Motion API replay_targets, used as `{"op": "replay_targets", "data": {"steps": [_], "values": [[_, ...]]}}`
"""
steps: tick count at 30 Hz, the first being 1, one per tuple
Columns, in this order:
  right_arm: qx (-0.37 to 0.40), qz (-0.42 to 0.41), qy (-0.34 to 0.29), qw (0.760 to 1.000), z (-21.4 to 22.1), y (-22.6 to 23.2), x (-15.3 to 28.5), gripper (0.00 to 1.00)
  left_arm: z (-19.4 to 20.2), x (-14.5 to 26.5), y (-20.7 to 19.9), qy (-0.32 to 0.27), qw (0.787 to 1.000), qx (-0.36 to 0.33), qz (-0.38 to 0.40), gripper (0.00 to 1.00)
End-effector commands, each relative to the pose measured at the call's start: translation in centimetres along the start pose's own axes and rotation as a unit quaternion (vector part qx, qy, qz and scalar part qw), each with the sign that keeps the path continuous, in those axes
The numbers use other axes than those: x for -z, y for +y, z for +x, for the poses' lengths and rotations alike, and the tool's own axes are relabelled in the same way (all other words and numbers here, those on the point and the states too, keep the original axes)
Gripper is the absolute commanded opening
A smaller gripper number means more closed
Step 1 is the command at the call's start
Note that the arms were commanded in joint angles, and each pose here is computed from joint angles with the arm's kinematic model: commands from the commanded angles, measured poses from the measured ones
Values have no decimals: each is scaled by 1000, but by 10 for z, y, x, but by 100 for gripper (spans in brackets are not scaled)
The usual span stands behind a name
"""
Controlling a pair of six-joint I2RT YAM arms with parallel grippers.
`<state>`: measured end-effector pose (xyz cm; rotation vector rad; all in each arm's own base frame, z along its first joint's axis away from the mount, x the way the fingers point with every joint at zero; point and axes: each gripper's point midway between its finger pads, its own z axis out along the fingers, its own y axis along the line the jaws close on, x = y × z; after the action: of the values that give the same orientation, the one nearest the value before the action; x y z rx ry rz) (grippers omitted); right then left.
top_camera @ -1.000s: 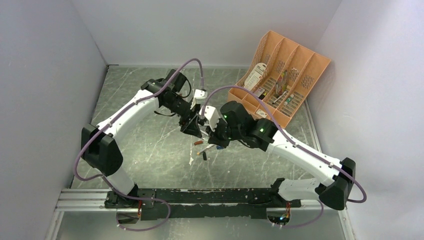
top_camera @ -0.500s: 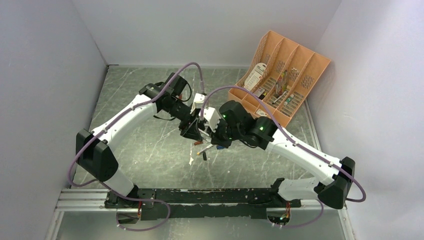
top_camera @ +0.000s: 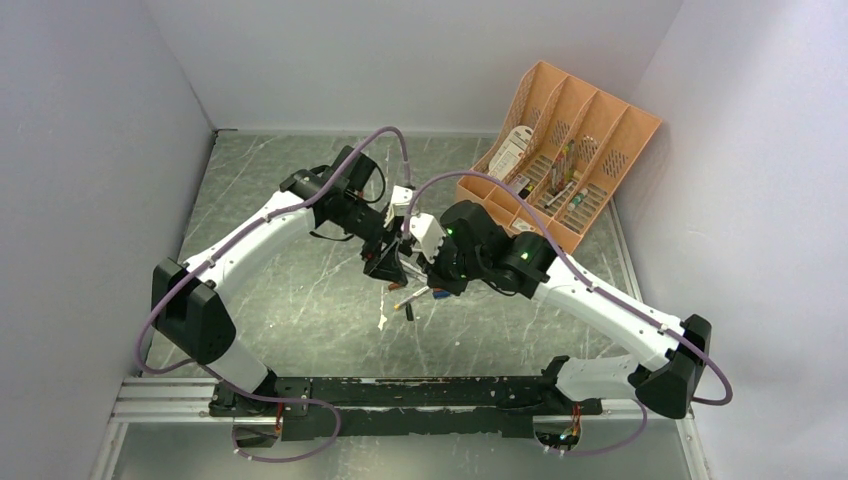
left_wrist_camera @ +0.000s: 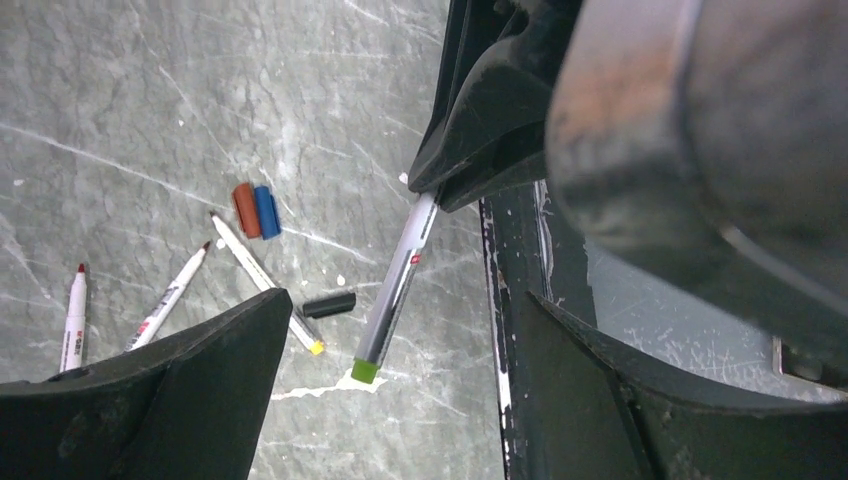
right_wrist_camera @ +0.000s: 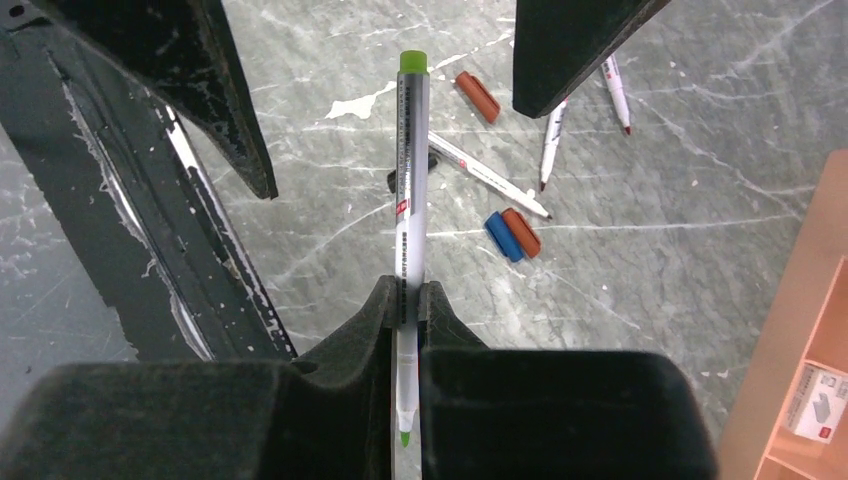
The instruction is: Insert the pens into the pen caps
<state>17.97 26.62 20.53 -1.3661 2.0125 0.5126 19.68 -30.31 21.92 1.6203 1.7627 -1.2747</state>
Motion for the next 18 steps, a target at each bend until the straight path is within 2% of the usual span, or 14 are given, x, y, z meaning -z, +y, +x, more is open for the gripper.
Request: {"op": "replay_targets", "data": {"steps": [1, 10, 18], "values": [[8, 39, -92, 995, -47, -16, 10, 0, -5, -12, -4, -9, 1000, -7, 6, 95], [-9, 57, -105, 993, -39, -20, 13, 0, -22, 4, -5, -41, 999, -35, -4, 95], [-21, 58, -118, 991, -34, -17, 21, 0, -29, 25, 11, -54, 998, -28, -35, 95]]}}
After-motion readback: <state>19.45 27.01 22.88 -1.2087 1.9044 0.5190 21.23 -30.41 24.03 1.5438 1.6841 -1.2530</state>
